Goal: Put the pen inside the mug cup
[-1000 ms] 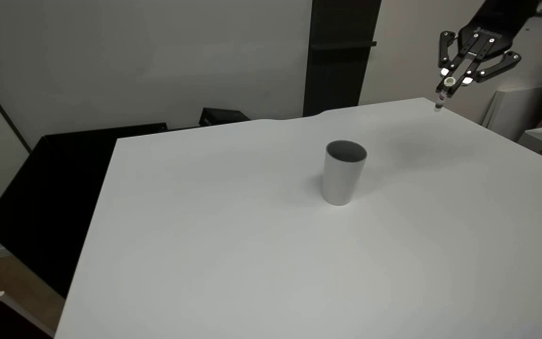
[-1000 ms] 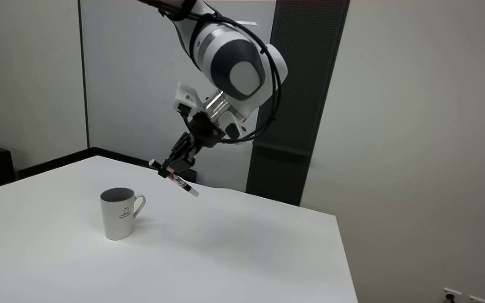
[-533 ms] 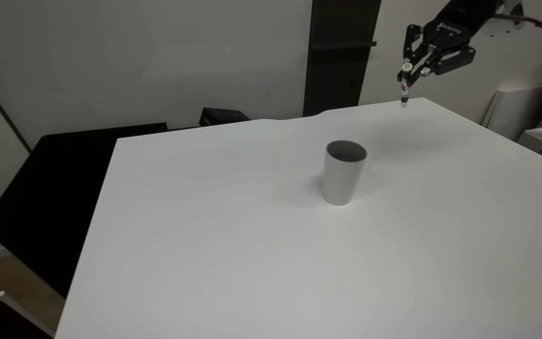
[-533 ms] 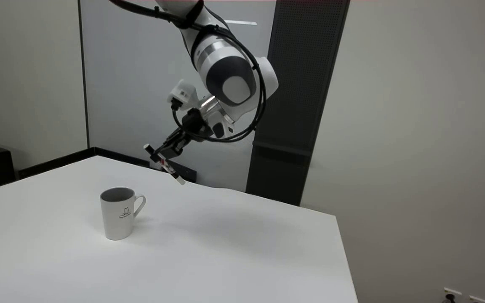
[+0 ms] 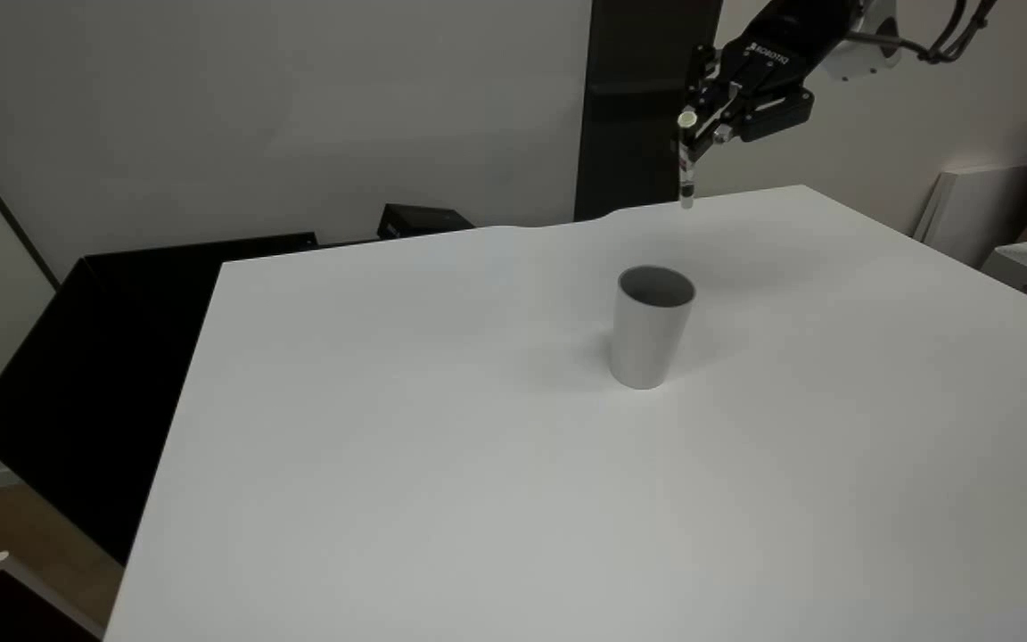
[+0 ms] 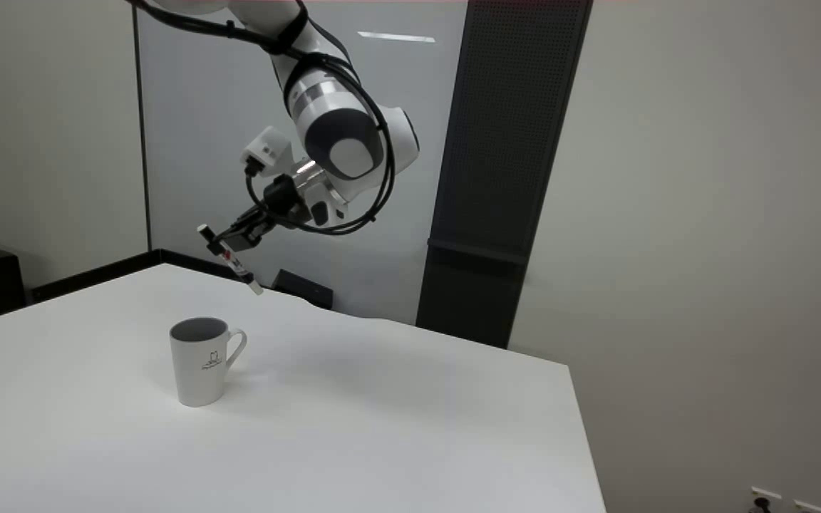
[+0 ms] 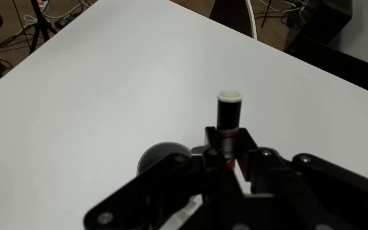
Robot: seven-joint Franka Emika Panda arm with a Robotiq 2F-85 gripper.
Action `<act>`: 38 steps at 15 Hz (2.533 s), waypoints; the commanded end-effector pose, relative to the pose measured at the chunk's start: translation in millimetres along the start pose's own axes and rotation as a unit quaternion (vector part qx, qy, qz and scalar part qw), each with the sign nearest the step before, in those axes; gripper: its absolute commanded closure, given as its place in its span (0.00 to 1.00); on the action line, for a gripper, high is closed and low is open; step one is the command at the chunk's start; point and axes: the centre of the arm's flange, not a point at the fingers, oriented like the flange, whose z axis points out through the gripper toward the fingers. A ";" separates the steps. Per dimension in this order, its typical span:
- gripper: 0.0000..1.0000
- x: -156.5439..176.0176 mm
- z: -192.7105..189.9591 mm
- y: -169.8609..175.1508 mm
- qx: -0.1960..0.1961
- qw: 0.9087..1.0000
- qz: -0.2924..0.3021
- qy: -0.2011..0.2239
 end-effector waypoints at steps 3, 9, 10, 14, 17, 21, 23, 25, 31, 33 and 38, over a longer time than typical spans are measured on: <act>0.93 -12.9 38.2 -21.6 -0.021 0.999 0.029 -0.033; 0.93 -13.0 62.1 -17.0 -0.037 0.996 0.061 -0.048; 0.93 -11.9 64.3 -16.2 -0.037 0.996 0.066 -0.051; 0.93 -0.3 74.3 -8.7 -0.037 0.994 0.080 -0.060; 0.93 13.2 81.3 -1.9 -0.037 0.993 0.095 -0.067; 0.93 31.7 89.0 10.0 -0.033 0.990 0.114 -0.080; 0.93 42.1 92.2 17.9 -0.031 0.988 0.123 -0.085; 0.93 51.1 94.1 22.9 -0.031 0.988 0.130 -0.080; 0.39 33.8 97.7 16.6 -0.081 0.994 0.073 -0.023; 0.27 19.4 96.0 11.2 -0.102 0.993 0.050 0.027; 0.02 -16.3 86.8 -4.6 -0.136 0.979 -0.013 0.152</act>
